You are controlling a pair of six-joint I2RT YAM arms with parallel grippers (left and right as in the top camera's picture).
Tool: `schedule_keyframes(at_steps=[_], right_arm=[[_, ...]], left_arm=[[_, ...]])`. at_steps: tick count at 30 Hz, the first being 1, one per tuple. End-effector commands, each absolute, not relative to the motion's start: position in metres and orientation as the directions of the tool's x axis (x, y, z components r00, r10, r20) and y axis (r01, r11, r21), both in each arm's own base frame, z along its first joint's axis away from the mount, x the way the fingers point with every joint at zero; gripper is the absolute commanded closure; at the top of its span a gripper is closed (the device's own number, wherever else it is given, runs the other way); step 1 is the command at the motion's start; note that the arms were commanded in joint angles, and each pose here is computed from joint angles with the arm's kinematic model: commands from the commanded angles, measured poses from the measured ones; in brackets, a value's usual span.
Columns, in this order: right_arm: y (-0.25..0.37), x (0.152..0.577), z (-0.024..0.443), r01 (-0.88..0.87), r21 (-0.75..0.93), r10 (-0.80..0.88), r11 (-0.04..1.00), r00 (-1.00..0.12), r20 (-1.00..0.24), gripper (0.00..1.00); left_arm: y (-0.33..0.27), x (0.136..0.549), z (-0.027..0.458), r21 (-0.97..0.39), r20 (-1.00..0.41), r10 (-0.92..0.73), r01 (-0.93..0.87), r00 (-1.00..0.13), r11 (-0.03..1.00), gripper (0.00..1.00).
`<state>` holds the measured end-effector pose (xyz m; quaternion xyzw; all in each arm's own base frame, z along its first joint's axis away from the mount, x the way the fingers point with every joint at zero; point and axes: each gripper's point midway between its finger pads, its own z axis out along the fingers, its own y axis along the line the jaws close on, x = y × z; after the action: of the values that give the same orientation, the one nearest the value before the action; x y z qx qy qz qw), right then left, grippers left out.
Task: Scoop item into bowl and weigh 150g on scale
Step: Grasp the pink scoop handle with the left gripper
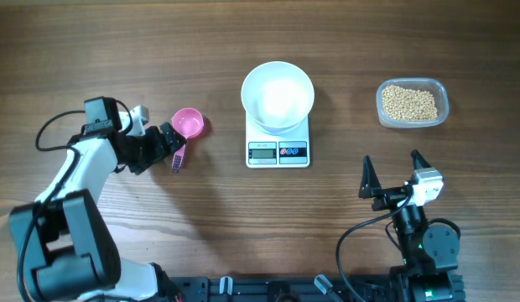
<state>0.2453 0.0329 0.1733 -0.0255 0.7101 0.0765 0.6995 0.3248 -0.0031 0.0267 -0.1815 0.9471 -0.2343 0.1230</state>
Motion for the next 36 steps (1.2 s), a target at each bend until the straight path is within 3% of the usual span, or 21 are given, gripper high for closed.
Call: schedule_keyframes(at_steps=[1,7,26,36], right_arm=[[0.037,0.244,0.175,-0.164,0.055,0.054,0.985,-0.009,-0.998,0.00],[0.037,0.244,0.175,-0.164,0.055,0.054,0.985,-0.009,-0.998,0.00],[0.037,0.244,0.175,-0.164,0.055,0.054,0.985,-0.009,-0.998,0.00],[0.037,0.244,0.175,-0.164,0.055,0.054,0.985,-0.009,-0.999,0.00]], left_arm=[[-0.017,0.329,0.019,-0.570,-0.135,-0.330,-0.199,-0.934,0.797,0.11],[-0.021,0.329,0.008,-0.590,-0.119,-0.314,-0.188,-0.942,0.785,0.27],[-0.034,0.333,0.000,-0.667,-0.090,-0.311,-0.174,-0.946,0.724,0.47],[-0.034,0.335,0.000,-0.667,-0.096,-0.311,-0.171,-0.945,0.725,0.67]])
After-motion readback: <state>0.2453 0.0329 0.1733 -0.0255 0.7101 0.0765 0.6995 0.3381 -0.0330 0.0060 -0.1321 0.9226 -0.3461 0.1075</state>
